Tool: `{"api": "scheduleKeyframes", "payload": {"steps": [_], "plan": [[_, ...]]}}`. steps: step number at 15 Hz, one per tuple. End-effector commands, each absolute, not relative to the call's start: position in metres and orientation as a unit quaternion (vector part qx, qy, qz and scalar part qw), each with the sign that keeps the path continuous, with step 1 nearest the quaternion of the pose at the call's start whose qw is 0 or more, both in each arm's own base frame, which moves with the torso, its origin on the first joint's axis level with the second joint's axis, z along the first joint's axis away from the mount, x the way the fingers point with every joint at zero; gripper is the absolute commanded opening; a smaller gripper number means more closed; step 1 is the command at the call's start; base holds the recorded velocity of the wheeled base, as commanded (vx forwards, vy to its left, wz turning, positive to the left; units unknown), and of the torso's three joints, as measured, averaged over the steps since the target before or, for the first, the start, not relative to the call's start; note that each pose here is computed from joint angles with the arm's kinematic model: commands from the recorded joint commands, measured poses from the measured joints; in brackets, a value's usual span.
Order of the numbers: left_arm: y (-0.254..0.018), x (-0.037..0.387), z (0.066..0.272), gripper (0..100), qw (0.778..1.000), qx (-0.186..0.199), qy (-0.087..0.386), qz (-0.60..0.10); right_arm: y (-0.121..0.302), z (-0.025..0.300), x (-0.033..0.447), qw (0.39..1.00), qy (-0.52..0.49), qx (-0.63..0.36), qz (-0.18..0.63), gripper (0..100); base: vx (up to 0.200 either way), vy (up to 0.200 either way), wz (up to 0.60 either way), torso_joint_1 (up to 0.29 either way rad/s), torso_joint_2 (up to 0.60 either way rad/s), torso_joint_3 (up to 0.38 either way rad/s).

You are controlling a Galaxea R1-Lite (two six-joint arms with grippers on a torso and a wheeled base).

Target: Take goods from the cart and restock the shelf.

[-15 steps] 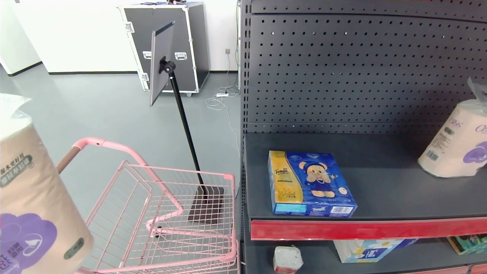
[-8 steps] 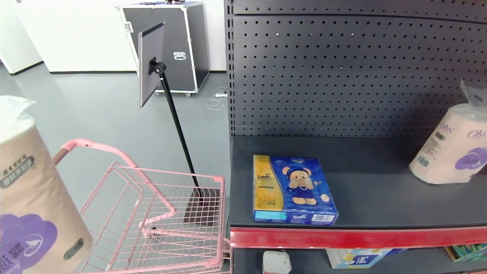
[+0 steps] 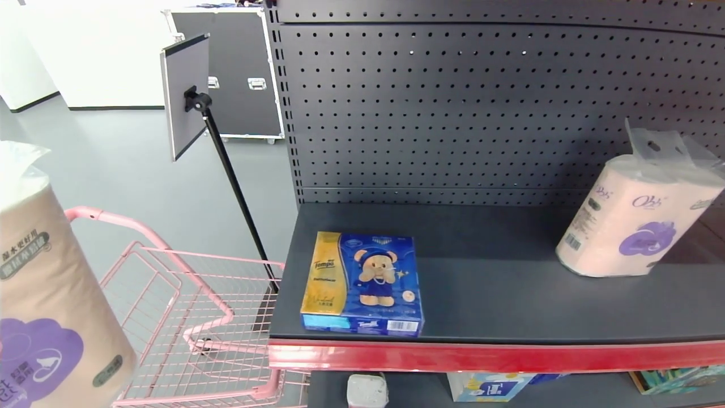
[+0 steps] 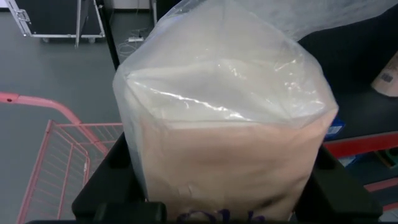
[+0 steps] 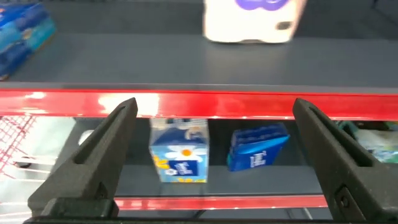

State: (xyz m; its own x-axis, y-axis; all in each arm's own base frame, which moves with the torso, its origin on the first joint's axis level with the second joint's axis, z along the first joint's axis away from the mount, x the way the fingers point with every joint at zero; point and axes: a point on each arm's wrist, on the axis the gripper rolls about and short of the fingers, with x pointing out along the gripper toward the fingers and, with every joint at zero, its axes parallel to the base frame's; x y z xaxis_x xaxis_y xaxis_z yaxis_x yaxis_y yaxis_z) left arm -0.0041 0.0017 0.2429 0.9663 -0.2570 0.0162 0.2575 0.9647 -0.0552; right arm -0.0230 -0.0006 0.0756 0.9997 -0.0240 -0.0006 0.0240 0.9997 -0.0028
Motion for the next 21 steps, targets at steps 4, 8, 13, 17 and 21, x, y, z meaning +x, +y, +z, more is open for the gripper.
{"api": "scheduleKeyframes", "payload": {"steps": [4, 8, 13, 17, 21], "plan": [[0.0015, -0.0033, 0.2428, 0, 0.991, -0.028, -0.002, -0.129, -0.0006, 0.0756, -0.0229, 1.000, 0.001, -0.002, -0.012, 100, 0.000, -0.200, 0.00, 0.002, 0.00, 0.005], [0.0019, -0.0047, 0.2428, 0, 0.991, -0.029, -0.006, -0.129, -0.0006, 0.0756, -0.0229, 1.000, 0.001, -0.002, -0.012, 100, 0.000, -0.200, 0.00, 0.002, 0.00, 0.001], [0.0014, -0.0033, 0.2430, 0, 0.991, -0.023, -0.004, -0.130, -0.0006, 0.0756, -0.0229, 1.000, 0.001, -0.002, -0.012, 100, 0.000, -0.200, 0.00, 0.002, 0.01, 0.001], [0.0014, -0.0033, 0.2430, 0, 0.991, -0.021, -0.004, -0.130, -0.0006, 0.0756, -0.0229, 1.000, 0.001, -0.002, -0.012, 100, 0.000, -0.200, 0.00, 0.002, 0.01, 0.002], [0.0014, -0.0033, 0.2430, 0, 0.991, -0.020, -0.004, -0.130, -0.0006, 0.0756, -0.0229, 1.000, 0.001, -0.002, -0.012, 100, 0.000, -0.200, 0.00, 0.001, 0.00, 0.000]]}}
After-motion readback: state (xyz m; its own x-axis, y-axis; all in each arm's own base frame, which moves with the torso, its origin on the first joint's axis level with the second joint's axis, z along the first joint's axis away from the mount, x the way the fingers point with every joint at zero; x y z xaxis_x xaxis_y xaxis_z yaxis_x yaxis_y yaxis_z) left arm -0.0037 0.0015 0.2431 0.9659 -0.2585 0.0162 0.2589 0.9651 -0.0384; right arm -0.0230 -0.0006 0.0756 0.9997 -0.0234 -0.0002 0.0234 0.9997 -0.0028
